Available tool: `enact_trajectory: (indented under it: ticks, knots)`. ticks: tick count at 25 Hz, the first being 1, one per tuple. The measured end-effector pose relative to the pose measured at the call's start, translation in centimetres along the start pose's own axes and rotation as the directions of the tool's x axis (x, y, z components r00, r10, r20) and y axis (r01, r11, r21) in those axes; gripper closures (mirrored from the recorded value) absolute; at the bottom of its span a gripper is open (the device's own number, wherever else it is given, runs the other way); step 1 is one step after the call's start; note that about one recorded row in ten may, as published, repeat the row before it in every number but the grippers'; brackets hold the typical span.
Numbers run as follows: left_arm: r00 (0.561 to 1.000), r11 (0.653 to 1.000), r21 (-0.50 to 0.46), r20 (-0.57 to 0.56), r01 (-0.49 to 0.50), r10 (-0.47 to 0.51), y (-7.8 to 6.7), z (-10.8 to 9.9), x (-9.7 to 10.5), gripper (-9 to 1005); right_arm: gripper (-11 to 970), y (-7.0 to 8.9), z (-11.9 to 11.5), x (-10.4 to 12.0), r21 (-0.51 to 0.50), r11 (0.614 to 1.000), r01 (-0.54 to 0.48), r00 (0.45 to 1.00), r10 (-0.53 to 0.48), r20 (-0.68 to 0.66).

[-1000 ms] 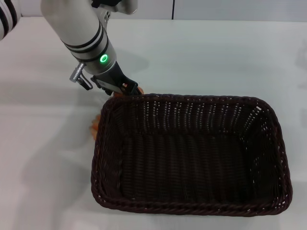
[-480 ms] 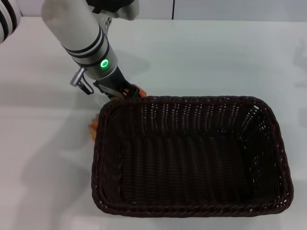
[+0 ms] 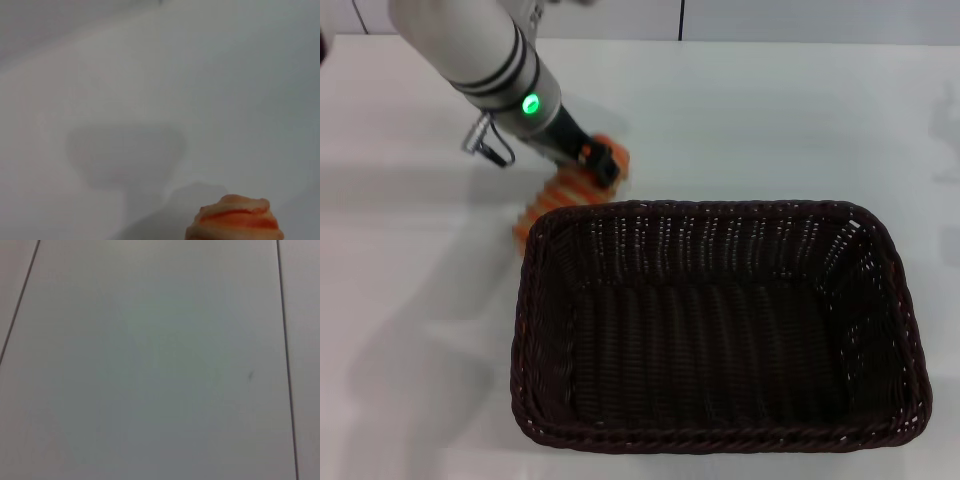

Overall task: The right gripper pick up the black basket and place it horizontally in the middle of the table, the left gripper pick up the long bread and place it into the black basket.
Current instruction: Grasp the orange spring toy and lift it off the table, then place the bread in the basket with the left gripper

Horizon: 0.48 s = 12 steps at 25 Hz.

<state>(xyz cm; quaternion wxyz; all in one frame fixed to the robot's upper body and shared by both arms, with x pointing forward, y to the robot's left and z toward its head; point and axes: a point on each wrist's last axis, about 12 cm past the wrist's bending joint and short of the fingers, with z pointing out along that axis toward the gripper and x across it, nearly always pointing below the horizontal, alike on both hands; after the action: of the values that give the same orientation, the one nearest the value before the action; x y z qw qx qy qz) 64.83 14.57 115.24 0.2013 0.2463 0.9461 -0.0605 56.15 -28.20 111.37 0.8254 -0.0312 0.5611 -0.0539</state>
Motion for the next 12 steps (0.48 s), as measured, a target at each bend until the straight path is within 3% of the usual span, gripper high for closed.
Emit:
enact_trajectory:
  ticks: [2,3,4,6,7,8,9,12]
  knots:
    - [0.996,0.999,-0.021,0.088,-0.033,0.034,0.2,-1.8,-0.8,397,743,-0.1,-0.1,0.0,0.005,1.000,0.000,1.000,0.000,0.001]
    - [0.980,0.995,-0.042,0.169,-0.095,0.100,-0.1,-4.1,-1.5,402,743,-0.1,-0.1,-0.1,0.008,1.000,-0.001,1.000,0.001,0.003]
    - [0.980,0.995,-0.042,0.169,-0.095,0.100,-0.1,-4.1,-1.5,408,743,-0.1,-0.1,-0.1,0.008,1.000,-0.001,1.000,0.001,0.003]
    - [0.954,0.982,-0.057,0.233,-0.180,0.188,-1.1,-6.7,-2.0,418,743,-0.1,-0.1,-0.1,0.008,1.000,-0.001,1.000,0.001,0.004]
    - [0.939,0.973,-0.055,0.253,-0.224,0.231,-2.0,-7.8,-2.1,423,743,-0.1,0.0,-0.1,0.008,1.000,-0.001,1.000,0.001,0.005]
    - [0.909,0.947,-0.051,0.268,-0.316,0.318,-4.2,-9.6,-1.8,428,743,0.0,0.0,-0.2,0.008,1.000,-0.002,1.000,0.002,0.008]
    - [0.909,0.947,-0.051,0.268,-0.316,0.318,-4.2,-9.6,-1.8,437,743,0.0,0.0,-0.2,0.008,1.000,-0.002,1.000,0.002,0.008]
    - [0.870,0.901,-0.032,0.248,-0.432,0.426,-7.8,-11.6,-0.7,465,743,0.1,0.2,-0.3,0.003,1.000,0.001,1.000,-0.001,0.013]
